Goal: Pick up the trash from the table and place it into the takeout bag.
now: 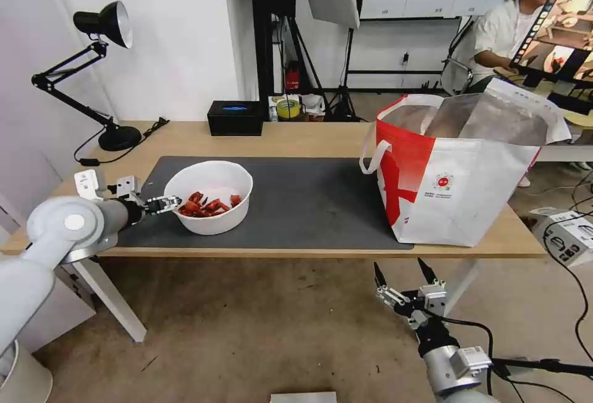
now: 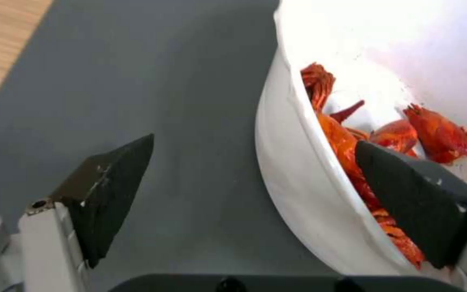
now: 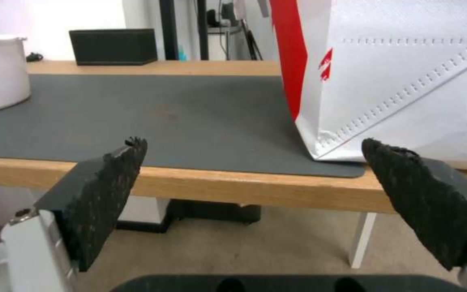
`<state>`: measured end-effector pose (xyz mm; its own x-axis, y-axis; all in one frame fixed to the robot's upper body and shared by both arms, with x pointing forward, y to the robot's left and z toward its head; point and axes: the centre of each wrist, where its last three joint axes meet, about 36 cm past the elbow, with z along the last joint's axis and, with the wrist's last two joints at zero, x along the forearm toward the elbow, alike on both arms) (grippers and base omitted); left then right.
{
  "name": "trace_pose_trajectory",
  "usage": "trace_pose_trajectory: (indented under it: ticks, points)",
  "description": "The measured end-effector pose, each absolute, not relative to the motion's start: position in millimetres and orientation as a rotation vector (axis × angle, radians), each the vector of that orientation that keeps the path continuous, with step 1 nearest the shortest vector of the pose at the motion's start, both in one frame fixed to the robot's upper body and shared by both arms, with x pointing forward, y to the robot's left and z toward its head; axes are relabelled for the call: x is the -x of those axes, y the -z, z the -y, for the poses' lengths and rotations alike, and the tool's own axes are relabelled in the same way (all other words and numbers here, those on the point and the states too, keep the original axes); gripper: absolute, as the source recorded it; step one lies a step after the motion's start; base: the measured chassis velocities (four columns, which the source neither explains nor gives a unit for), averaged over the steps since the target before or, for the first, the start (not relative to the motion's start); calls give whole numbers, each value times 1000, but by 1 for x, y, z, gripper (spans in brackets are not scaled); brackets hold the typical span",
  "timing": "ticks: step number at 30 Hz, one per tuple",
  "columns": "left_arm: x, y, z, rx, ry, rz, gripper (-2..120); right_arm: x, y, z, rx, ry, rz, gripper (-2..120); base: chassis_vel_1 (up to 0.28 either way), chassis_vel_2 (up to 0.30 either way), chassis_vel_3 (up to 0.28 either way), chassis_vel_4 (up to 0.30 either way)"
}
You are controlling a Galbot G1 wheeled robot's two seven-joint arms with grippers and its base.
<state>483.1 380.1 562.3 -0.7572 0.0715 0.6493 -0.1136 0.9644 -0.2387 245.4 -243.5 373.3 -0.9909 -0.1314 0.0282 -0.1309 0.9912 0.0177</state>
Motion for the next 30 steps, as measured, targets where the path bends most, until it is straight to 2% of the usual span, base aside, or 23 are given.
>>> trace_pose_trajectory:
  ticks: [6,9,12,13,16,17,20,21,25,28,29,30]
  points:
    - [-486,-558,-375,-12,-358,2397,100,-245,-373,244,-205,25,3106,100,0,0,0,0]
    - [-488,-558,-374,-12,-358,2398,95,-245,-373,244,-205,25,3106,100,0,0,0,0]
    - [-489,-556,-372,-21,-353,2416,82,-245,-373,244,-205,25,3106,100,0,0,0,0]
    - [-489,-556,-372,-21,-353,2416,82,-245,-373,244,-205,25,3106,100,0,0,0,0]
    - [-489,-556,-370,-21,-345,2425,67,-245,-373,244,-205,25,3106,100,0,0,0,0]
    - [-489,-556,-370,-21,-345,2425,67,-245,-373,244,-205,25,3106,100,0,0,0,0]
    - [-487,-555,-369,-16,-347,2429,52,-245,-373,243,-205,25,3105,100,0,0,0,0]
    - [-487,-555,-369,-16,-347,2429,52,-245,-373,243,-205,25,3105,100,0,0,0,0]
    - [-483,-552,-369,4,-353,2427,33,-245,-373,244,-205,25,3106,100,0,0,0,0]
    - [-481,-553,-369,20,-353,2429,26,-245,-373,244,-205,25,3106,100,0,0,0,0]
    - [-480,-554,-369,30,-355,2433,18,-245,-373,244,-205,25,3106,100,0,0,0,0]
    - [-480,-554,-369,30,-355,2433,18,-245,-373,244,-205,25,3106,100,0,0,0,0]
